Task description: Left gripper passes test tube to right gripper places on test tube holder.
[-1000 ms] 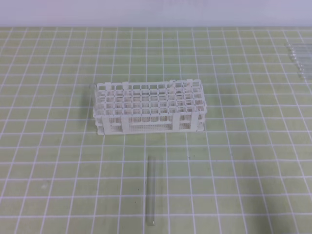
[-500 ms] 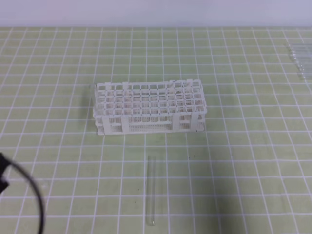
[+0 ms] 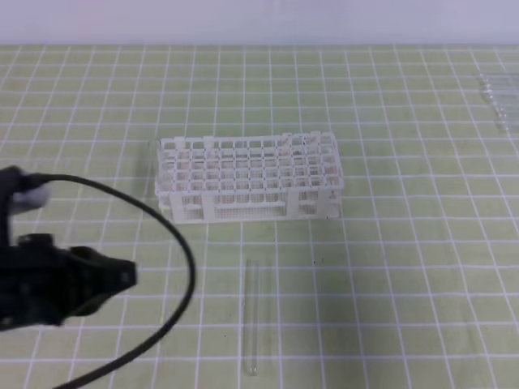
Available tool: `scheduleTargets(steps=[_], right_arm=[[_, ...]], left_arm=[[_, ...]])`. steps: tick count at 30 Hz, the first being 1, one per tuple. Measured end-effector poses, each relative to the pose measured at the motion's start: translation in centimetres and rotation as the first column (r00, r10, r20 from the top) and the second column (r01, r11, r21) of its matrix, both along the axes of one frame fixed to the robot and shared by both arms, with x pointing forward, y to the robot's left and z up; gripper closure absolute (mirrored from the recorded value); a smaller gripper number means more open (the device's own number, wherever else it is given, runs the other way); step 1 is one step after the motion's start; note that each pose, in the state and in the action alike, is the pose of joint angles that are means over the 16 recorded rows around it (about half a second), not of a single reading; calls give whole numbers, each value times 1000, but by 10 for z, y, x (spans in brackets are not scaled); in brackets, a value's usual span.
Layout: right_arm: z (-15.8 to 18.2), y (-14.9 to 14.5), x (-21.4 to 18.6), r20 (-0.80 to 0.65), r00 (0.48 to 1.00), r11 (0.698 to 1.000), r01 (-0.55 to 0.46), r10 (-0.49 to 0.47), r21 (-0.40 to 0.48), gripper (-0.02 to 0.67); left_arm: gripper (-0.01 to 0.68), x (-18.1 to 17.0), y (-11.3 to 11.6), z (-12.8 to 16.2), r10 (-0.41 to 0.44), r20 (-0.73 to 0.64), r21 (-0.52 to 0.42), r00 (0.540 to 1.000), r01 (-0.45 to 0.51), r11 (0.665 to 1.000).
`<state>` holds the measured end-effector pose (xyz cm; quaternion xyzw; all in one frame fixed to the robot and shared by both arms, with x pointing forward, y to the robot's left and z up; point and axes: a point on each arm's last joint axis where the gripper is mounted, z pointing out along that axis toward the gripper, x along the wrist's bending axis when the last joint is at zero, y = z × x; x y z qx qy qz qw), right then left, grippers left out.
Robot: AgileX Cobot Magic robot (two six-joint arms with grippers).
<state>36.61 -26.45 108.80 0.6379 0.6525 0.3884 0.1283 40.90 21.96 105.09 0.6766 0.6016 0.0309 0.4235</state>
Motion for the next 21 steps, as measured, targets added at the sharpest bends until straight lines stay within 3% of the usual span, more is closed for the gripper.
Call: scheduleTargets(steps=[12, 21], right_arm=[[-2, 1, 2, -13, 999, 999, -35, 35, -22, 665], [-4, 1, 1, -23, 999, 998, -45, 44, -33, 665]], left_arm=[[674, 28, -87, -26, -160, -160, 29, 974, 167, 986], [674, 43, -142, -40, -216, -310, 158, 926, 274, 948]])
